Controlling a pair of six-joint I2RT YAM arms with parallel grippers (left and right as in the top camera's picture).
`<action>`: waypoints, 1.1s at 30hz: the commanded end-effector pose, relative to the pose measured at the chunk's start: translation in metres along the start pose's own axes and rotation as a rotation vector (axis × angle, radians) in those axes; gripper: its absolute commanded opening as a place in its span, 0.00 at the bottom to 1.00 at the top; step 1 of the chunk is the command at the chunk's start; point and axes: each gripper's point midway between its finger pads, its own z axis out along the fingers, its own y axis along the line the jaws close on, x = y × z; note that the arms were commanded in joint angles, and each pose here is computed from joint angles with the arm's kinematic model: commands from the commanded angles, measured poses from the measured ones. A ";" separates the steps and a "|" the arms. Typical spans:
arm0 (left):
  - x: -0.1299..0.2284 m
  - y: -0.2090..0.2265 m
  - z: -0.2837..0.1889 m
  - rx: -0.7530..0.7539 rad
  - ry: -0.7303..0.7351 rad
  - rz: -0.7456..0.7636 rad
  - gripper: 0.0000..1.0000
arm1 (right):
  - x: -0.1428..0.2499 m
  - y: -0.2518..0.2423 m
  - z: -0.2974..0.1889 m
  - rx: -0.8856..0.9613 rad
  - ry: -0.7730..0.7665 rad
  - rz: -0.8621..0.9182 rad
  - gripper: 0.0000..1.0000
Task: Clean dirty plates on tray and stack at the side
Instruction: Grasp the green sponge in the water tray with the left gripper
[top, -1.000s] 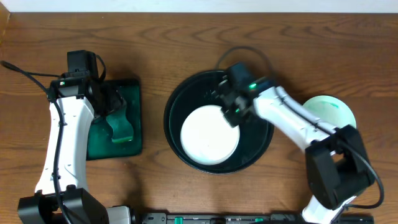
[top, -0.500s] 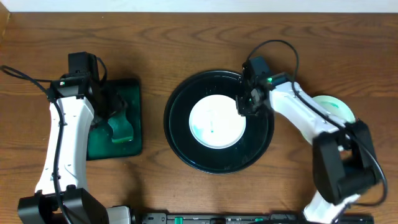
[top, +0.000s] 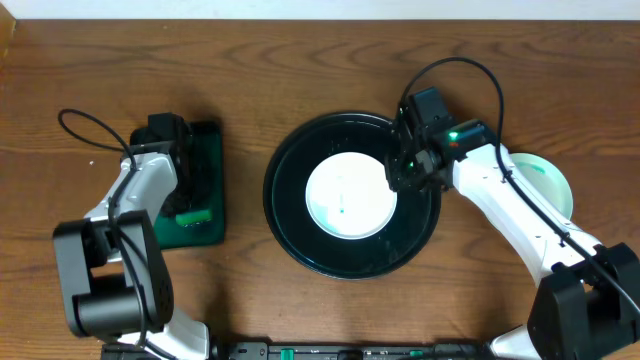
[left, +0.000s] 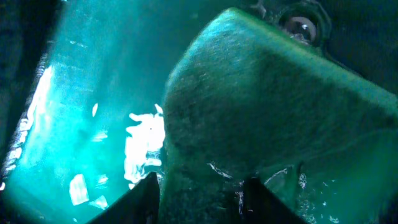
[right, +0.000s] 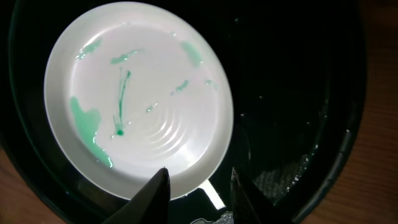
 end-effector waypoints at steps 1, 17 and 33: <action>0.016 0.000 0.026 -0.017 0.084 0.042 0.22 | 0.004 0.001 0.002 0.003 0.014 -0.017 0.30; 0.020 0.002 -0.020 0.030 0.091 0.053 0.65 | 0.002 -0.004 0.001 0.009 0.008 0.007 0.32; 0.035 -0.004 -0.002 0.033 0.109 0.078 0.07 | -0.003 -0.021 0.001 0.108 -0.027 0.077 0.33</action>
